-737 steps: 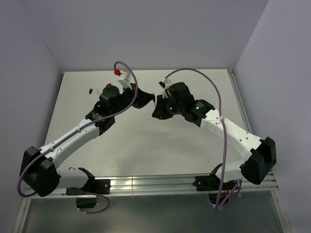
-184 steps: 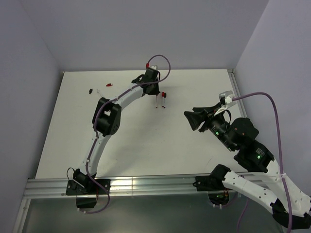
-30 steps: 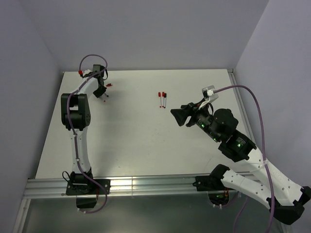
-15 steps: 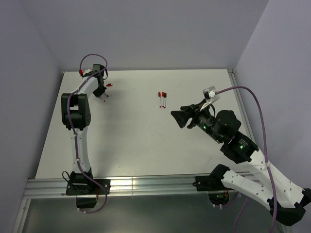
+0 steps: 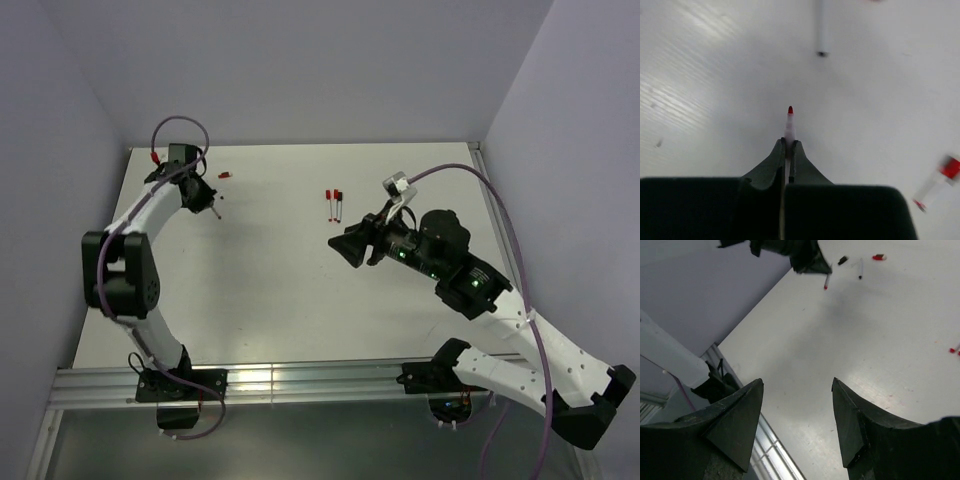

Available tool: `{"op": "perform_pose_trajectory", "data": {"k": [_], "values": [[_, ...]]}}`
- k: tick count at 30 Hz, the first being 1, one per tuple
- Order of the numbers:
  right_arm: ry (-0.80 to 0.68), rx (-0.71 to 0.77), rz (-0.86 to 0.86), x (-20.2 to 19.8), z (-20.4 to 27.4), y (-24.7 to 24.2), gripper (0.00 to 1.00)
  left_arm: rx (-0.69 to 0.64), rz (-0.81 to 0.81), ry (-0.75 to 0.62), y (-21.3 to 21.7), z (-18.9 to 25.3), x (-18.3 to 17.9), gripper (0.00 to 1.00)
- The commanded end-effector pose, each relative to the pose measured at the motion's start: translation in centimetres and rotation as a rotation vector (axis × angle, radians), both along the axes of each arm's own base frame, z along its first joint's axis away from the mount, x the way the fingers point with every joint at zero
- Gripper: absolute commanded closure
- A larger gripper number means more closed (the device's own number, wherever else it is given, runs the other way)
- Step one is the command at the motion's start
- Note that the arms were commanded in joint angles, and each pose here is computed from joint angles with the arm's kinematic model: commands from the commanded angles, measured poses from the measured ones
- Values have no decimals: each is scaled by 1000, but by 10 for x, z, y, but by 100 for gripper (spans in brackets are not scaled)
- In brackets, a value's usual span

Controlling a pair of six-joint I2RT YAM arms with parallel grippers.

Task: Insert the pens into the pen caps
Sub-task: Pick up the pen from the center of the board.

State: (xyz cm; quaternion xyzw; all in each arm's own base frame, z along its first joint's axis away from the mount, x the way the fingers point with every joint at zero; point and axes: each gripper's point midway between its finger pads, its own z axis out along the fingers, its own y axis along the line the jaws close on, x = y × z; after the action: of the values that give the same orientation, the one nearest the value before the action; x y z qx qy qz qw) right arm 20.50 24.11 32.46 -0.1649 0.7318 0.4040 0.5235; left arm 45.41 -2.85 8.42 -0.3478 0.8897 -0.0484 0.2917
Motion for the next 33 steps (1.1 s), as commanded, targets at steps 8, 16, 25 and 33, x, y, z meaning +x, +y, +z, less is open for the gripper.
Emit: {"op": "perform_pose_trajectory", "data": {"k": [8,16,25,33], "values": [[-8,139,265,-3,49,59,34,-331,-412,-646,-114,211,-72,100],[-33,228,374,4,71,84,31,-471,-654,-935,-145,279,-142,100],[-44,216,374,27,75,101,32,-596,-815,-1096,-170,321,-186,100],[-50,244,346,37,82,104,34,-644,-865,-1118,-193,330,-197,100]]}}
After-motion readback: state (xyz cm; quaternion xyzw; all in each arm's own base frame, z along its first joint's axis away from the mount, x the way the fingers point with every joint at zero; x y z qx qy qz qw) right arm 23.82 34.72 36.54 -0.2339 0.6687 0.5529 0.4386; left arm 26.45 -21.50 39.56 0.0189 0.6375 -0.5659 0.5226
